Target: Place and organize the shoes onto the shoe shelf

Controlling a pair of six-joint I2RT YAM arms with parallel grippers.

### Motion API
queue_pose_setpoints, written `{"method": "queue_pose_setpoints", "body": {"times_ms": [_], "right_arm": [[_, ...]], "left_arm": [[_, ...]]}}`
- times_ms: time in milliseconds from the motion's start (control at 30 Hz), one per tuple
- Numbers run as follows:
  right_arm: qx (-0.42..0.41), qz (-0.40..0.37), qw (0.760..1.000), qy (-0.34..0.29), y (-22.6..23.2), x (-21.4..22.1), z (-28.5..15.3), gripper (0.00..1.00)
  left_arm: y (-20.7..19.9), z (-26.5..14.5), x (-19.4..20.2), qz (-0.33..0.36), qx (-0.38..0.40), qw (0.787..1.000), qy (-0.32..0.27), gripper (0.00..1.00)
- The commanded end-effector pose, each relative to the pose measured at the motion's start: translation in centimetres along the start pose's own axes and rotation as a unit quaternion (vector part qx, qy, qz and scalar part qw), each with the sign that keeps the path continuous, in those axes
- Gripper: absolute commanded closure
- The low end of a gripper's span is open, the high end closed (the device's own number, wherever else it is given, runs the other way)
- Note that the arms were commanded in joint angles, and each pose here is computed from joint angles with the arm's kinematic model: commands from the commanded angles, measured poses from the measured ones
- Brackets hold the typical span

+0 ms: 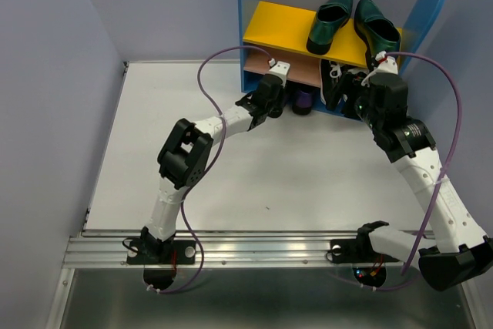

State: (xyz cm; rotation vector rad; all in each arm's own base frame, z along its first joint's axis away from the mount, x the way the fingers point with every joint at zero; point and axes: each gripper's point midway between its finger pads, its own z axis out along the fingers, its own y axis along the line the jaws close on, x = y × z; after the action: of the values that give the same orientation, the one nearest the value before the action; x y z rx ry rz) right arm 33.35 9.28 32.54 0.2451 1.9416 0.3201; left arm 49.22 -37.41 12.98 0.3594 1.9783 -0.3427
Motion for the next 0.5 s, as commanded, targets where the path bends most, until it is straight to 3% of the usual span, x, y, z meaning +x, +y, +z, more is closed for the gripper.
{"method": "queue_pose_setpoints", "body": {"times_ms": [0, 467], "right_arm": [[-0.012, 0.007, 0.999, -0.038, 0.7, -2.7, -1.5, 0.13], [-0.008, 0.007, 0.999, -0.04, 0.4, -2.6, -1.9, 0.13]], "left_arm": [[-2.0, 0.4, -6.0, -0.043, 0.039, 0.994, -0.088, 1.0], [-1.6, 0.0, -7.8, -0.106, 0.046, 0.986, -0.117, 1.0]]}}
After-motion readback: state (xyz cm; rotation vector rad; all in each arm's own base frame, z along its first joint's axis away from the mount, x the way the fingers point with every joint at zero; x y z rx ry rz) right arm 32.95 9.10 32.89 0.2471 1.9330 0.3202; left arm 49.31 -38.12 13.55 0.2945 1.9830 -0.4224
